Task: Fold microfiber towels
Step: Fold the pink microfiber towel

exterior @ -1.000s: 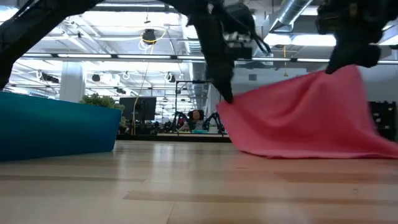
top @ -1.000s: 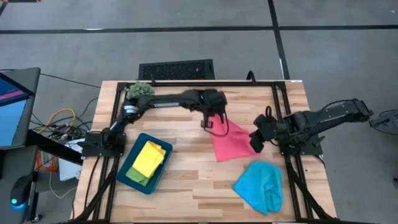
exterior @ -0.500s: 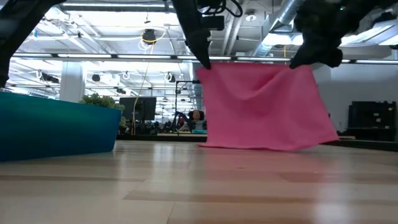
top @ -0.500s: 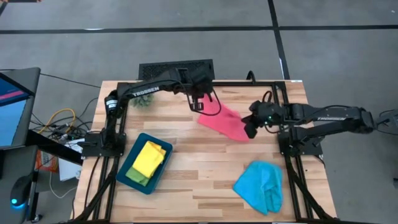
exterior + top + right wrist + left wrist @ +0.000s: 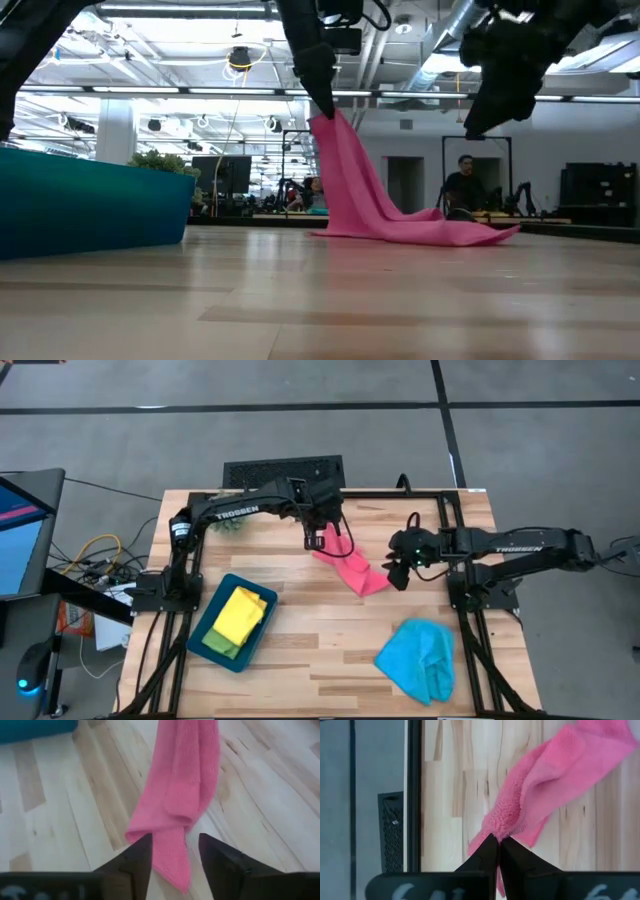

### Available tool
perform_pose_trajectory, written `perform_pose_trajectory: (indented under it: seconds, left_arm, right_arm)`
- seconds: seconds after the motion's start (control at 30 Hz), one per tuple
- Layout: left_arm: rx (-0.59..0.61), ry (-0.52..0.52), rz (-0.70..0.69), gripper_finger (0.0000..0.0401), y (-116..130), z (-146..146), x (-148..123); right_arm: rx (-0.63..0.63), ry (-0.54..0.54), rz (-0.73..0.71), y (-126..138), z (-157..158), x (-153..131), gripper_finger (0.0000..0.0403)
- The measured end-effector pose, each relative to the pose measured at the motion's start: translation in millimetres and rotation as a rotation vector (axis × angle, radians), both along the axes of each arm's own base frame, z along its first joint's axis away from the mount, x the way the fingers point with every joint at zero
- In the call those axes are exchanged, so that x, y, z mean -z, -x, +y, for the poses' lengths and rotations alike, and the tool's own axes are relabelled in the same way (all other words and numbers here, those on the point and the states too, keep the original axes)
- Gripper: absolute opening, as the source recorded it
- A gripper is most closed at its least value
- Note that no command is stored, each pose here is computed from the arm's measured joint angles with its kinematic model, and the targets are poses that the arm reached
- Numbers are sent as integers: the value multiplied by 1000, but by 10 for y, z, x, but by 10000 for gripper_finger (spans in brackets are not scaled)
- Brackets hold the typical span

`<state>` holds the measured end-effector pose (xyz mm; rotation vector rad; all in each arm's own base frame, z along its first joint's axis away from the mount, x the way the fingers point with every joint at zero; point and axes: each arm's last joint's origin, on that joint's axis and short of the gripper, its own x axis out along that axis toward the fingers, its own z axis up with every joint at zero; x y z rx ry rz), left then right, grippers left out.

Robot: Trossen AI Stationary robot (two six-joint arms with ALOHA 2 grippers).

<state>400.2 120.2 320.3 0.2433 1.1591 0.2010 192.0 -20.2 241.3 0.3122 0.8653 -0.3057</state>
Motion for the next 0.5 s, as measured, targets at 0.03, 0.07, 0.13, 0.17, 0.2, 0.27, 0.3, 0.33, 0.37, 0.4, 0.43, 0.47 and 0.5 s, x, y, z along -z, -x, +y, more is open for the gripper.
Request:
perform_pose_trajectory:
  seconds: [0.03,0.07,0.13,0.17,0.2,0.27,0.3,0.33,0.37,0.4,0.43,0.47,0.5]
  left_arm:
    - [-3,1,-1,0,0,0,0]
    - [-5,2,-1,0,1,0,0]
    - [-9,5,-1,0,1,-2,1]
    - [-9,5,-1,0,1,-2,1]
    - [-10,5,-2,0,1,-2,1]
    - [-10,5,-2,0,1,-2,1]
    - [-11,5,-2,0,1,-2,1]
    - [-11,5,-2,0,1,-1,1]
    - [-11,5,-1,0,3,1,1]
    - [-11,6,0,0,3,1,1]
    - [-11,5,0,0,3,1,1]
    - [-9,5,0,0,3,1,1]
    - [-8,4,1,0,3,1,1]
  right_arm:
    - [0,1,11,-21,-4,22,193]
    - [-6,5,22,-46,-5,46,201]
    - [-20,11,41,-118,-5,106,213]
    - [-31,16,47,-163,-1,140,216]
    - [-47,26,51,-213,2,176,219]
    - [-97,55,63,-310,16,252,220]
    - [-128,75,62,-364,26,288,220]
    - [-159,95,62,-416,37,327,219]
    - [-188,119,73,-461,46,374,217]
    - [-212,144,87,-499,52,418,215]
    - [-232,168,103,-531,53,465,213]
    - [-254,186,121,-564,56,517,210]
    - [-275,199,143,-587,53,568,208]
